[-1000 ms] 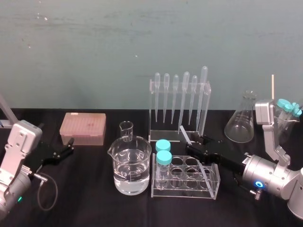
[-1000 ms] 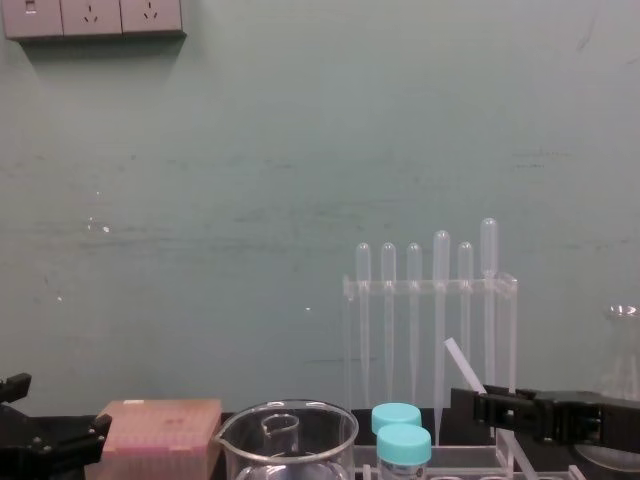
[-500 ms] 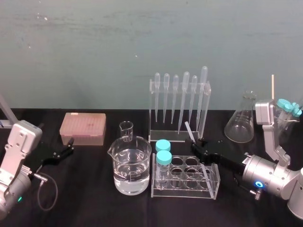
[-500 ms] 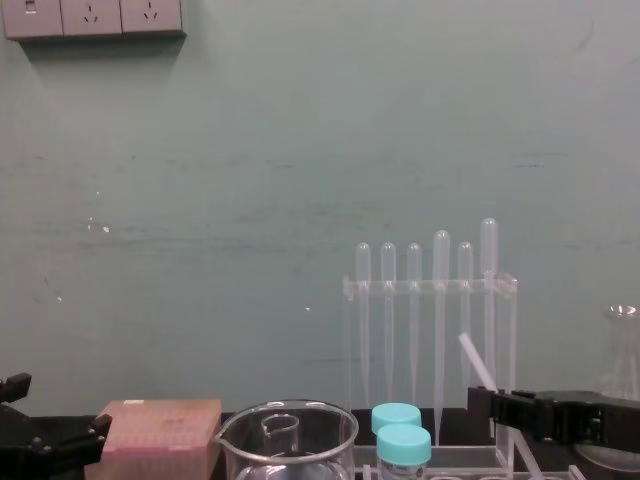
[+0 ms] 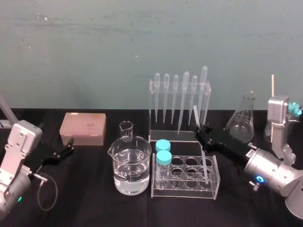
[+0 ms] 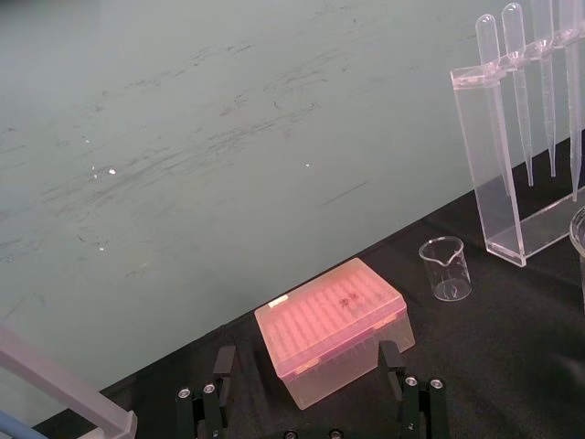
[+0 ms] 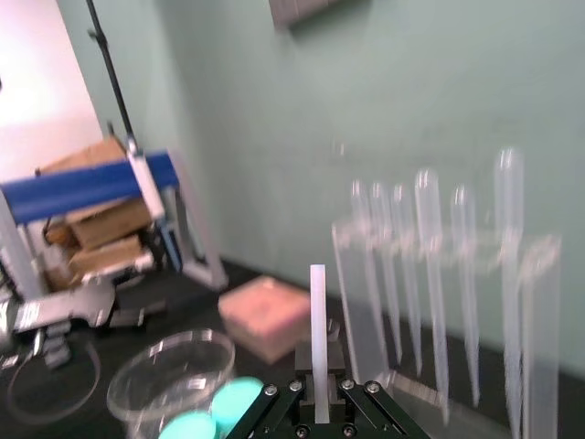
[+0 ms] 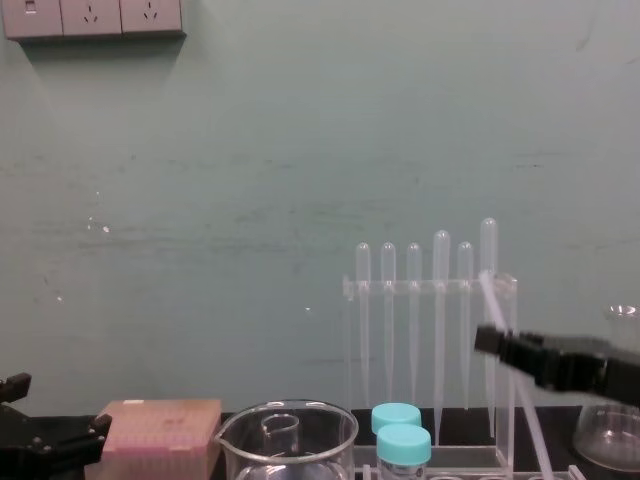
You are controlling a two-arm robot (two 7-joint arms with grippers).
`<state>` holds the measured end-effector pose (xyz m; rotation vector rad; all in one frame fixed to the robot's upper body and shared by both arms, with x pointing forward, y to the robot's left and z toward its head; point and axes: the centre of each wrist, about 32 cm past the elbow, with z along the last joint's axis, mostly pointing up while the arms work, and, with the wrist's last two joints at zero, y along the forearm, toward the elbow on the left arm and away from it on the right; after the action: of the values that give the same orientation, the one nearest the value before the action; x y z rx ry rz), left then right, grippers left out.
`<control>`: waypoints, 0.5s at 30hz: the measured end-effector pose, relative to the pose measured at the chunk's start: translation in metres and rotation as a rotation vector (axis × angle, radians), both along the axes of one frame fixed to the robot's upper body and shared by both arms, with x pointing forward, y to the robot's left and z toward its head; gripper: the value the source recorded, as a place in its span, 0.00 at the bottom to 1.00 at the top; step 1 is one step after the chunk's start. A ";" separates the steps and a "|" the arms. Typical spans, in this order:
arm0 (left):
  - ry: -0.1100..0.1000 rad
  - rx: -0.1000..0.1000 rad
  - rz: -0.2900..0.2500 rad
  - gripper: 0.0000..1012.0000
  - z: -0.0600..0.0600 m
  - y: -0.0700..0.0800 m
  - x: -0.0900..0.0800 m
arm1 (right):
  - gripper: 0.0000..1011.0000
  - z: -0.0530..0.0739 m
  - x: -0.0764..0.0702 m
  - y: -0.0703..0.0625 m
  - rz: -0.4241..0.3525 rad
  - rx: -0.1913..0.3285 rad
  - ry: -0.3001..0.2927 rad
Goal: Pick up the stirring rod with one hand, then place it down.
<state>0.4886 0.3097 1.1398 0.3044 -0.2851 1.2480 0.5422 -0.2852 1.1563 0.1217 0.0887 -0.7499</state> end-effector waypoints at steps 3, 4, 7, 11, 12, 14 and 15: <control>0.000 0.000 0.000 0.99 0.000 0.000 0.000 | 0.07 0.002 0.000 0.002 -0.023 0.011 -0.094; 0.000 0.000 0.000 0.99 0.000 0.000 0.000 | 0.07 0.003 0.000 0.002 -0.030 0.012 -0.119; 0.000 0.000 0.000 0.99 0.000 0.000 0.000 | 0.07 0.006 0.001 0.004 -0.058 0.012 -0.207; 0.000 0.000 0.000 0.99 0.000 0.000 0.000 | 0.07 0.008 0.002 0.004 -0.088 0.010 -0.303; 0.000 0.000 0.000 0.99 0.000 0.000 0.000 | 0.07 0.008 0.002 0.004 -0.093 0.009 -0.322; 0.000 0.000 0.000 0.99 0.000 0.000 0.000 | 0.07 0.007 0.001 0.003 -0.103 0.001 -0.378; 0.000 0.000 0.000 0.99 0.000 0.000 0.000 | 0.07 0.006 0.001 0.002 -0.104 -0.003 -0.399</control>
<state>0.4886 0.3097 1.1398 0.3045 -0.2851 1.2480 0.5428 -0.2833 1.1619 0.2721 -0.3008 -0.8170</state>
